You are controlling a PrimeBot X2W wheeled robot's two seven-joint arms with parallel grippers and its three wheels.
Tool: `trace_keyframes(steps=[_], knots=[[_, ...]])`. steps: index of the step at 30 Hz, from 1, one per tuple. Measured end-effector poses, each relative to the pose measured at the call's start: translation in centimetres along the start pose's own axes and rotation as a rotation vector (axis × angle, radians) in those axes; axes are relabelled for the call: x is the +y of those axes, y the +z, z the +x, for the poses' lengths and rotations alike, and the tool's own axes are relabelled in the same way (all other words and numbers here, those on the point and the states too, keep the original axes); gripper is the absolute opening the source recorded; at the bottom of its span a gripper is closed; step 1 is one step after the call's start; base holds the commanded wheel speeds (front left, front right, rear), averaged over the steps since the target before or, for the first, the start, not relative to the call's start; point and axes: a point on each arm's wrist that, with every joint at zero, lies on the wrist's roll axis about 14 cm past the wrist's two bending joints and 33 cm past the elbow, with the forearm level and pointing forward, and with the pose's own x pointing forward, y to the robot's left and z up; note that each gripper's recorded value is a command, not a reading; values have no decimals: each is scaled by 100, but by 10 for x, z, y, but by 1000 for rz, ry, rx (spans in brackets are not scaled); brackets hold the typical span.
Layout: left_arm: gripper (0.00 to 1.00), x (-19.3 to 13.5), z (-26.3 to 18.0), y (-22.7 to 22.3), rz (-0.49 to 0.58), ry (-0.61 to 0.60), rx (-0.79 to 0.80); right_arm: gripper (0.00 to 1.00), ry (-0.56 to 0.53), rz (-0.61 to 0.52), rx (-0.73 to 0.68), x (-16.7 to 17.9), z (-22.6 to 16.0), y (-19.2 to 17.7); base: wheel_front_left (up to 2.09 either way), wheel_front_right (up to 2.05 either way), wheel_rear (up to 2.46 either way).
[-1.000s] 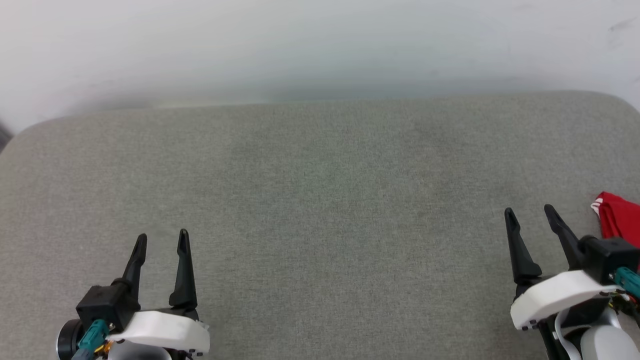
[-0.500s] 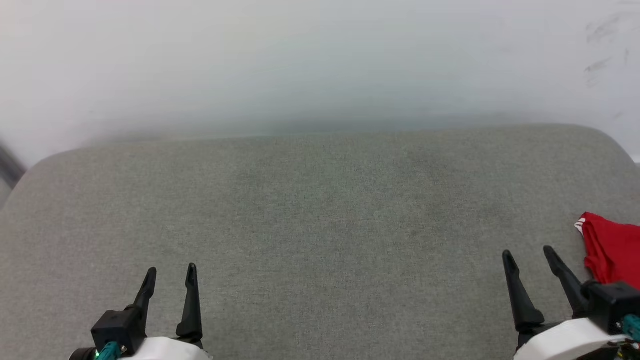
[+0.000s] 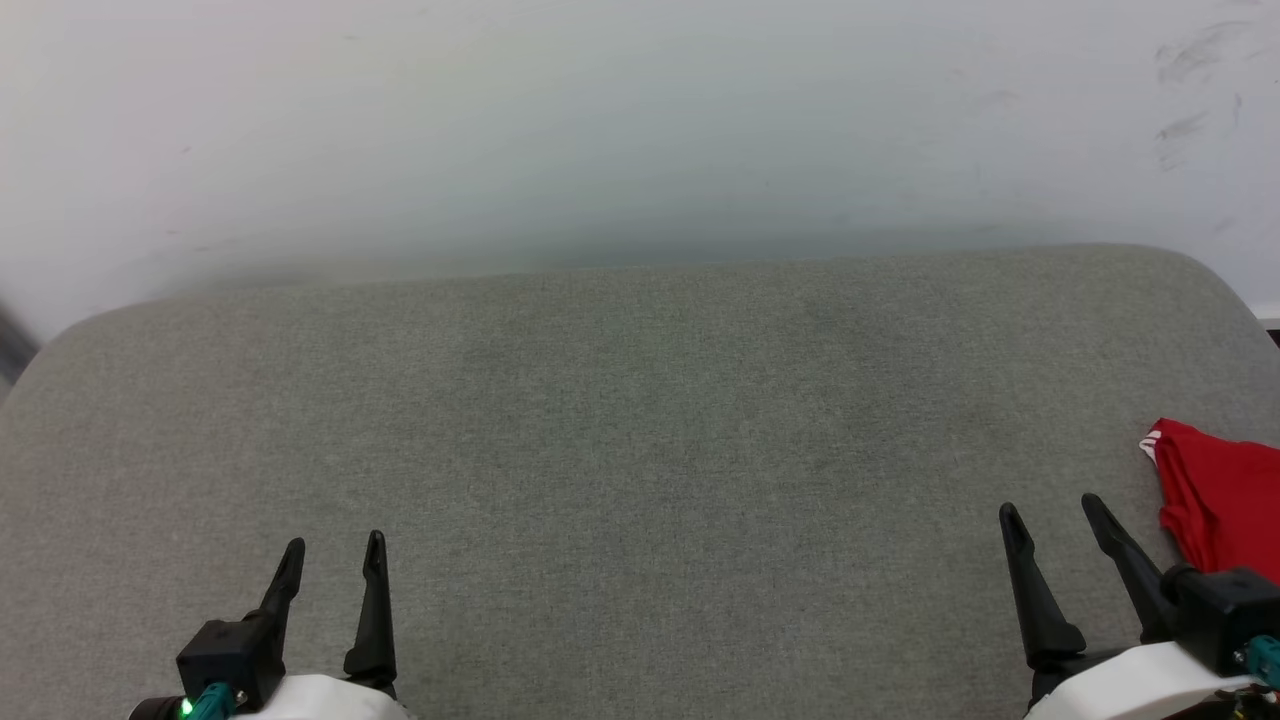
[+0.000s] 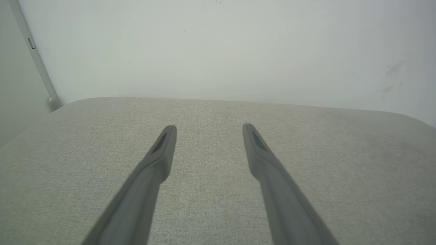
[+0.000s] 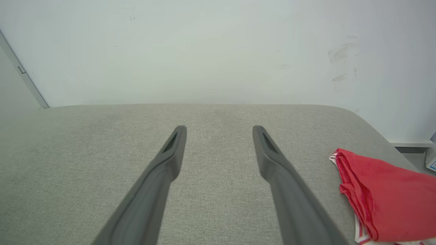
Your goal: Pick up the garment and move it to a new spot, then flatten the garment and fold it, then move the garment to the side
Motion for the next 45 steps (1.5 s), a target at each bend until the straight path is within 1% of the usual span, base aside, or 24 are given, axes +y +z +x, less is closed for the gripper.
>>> trace_keyframes(steps=[8, 9, 13, 27, 45], knots=[[100, 4, -1, -1, 5, 9, 6, 100, 5, 20, 9, 1, 1, -4, 0, 0, 0], [0, 4, -1, -3, 5, 12, 11, 0, 5, 23, 15, 1, 1, -6, 0, 0, 0], [0, 4, -8, -19, -22, 25, 66, 0, 6, 45, 51, 2, -1, -18, 0, 0, 0], [0, 11, -3, -31, -277, 77, 135, 0, 12, 330, 57, 2, 4, -28, 0, 0, 0], [0, 13, 6, -35, -562, 114, 167, 0, 8, 619, 35, -2, 15, -29, 0, 0, 0]])
